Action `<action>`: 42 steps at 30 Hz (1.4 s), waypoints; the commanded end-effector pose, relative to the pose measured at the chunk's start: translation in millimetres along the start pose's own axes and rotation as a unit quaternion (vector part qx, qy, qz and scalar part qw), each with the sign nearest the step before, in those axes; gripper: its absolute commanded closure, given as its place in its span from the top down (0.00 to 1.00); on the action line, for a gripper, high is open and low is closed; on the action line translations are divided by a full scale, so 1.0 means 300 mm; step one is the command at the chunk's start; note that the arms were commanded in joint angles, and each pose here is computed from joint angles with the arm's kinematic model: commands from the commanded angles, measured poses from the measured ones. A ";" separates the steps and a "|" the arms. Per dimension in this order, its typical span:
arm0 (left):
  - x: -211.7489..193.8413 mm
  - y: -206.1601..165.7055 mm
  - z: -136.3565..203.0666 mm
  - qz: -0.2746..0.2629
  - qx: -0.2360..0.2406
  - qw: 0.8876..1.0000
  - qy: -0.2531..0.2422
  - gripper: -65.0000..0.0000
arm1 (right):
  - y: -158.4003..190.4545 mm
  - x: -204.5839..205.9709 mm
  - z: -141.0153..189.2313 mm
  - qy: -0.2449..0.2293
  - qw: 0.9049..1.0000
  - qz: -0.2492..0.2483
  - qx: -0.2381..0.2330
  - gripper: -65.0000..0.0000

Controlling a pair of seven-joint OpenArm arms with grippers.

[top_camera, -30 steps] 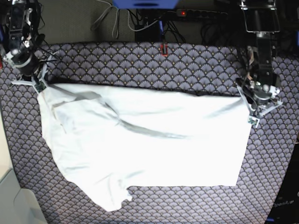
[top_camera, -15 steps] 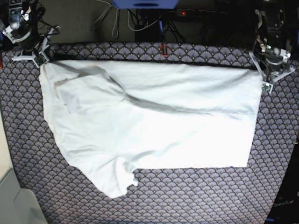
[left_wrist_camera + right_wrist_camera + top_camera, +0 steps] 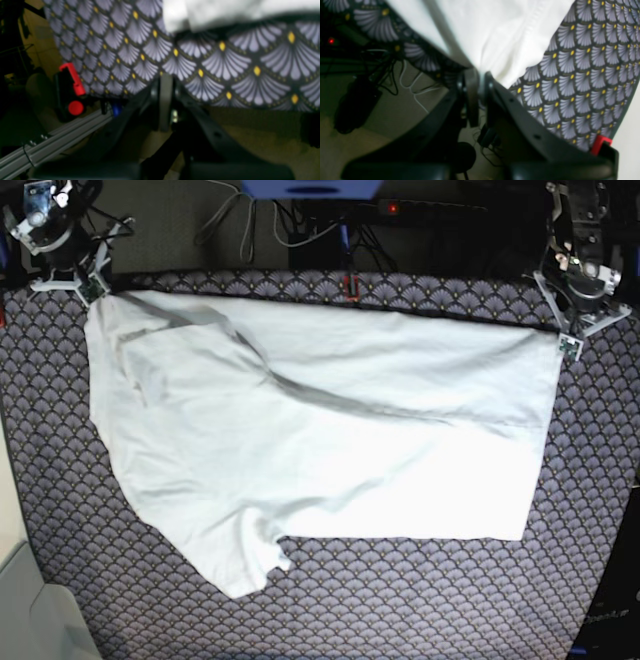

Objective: Fold the T-shirt properly
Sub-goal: 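Release the shirt and move both grippers toward the hem corners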

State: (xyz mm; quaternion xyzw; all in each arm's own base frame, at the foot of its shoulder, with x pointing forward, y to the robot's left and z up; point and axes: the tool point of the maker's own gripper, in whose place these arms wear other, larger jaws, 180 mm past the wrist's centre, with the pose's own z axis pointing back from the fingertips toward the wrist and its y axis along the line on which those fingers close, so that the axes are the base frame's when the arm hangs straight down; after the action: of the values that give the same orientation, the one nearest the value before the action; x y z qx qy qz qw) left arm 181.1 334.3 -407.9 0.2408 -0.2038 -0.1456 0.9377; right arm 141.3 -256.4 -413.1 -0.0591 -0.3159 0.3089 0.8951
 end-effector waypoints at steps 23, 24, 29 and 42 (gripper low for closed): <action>0.273 0.246 0.170 0.032 0.103 0.986 -0.126 0.35 | -0.282 -0.023 0.087 0.021 0.994 0.003 -0.110 0.44; 0.299 0.275 0.174 0.042 0.112 0.984 -0.135 0.35 | -0.319 -0.010 0.095 0.016 0.992 0.001 -0.125 0.44; 0.458 0.375 0.208 0.080 0.140 0.968 -0.190 0.35 | -0.475 0.121 0.097 -0.030 0.983 0.007 -0.180 0.45; 0.982 0.321 0.053 0.126 0.049 0.956 -0.260 0.35 | -0.521 0.697 -0.259 -0.087 0.985 0.075 -0.125 0.45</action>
State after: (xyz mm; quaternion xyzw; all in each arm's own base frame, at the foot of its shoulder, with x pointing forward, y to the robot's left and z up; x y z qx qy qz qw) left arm 437.7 295.6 -281.6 0.2016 -0.4426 -0.0783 0.8703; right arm 387.7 -243.5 -335.2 -0.1492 -0.4053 0.3418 0.8346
